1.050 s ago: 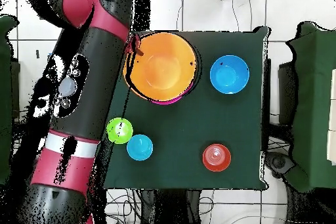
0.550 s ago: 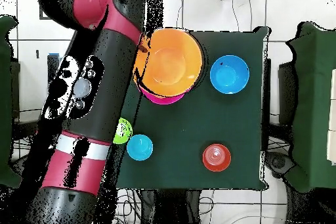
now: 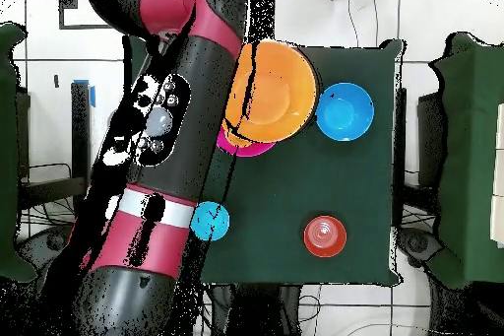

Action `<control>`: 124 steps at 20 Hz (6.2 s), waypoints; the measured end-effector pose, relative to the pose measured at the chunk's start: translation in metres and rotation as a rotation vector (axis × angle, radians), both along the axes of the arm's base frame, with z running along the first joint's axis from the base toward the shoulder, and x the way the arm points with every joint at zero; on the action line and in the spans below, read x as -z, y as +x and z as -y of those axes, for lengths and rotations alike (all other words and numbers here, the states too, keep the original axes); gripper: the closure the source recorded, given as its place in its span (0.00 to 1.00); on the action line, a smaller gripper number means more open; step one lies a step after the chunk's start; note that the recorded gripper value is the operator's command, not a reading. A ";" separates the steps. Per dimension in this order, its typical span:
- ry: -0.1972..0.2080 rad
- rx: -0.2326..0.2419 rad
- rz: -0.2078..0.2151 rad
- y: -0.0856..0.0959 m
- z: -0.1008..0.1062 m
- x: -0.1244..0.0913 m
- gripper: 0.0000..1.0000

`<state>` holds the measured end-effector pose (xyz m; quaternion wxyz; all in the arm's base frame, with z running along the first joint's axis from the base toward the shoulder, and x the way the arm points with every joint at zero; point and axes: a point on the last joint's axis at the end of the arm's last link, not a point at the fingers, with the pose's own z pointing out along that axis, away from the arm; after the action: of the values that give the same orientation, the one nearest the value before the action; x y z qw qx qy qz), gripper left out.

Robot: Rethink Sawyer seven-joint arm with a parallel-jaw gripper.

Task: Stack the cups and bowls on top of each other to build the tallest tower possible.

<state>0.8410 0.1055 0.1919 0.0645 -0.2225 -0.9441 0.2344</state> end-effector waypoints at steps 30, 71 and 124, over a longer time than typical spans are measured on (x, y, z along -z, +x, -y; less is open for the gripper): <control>0.070 -0.049 -0.004 0.004 -0.027 0.019 1.00; -0.019 -0.107 0.051 -0.020 -0.013 0.033 1.00; -0.029 -0.149 0.105 -0.047 -0.007 0.044 1.00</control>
<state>0.7935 0.1124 0.1477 -0.0059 -0.1648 -0.9567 0.2399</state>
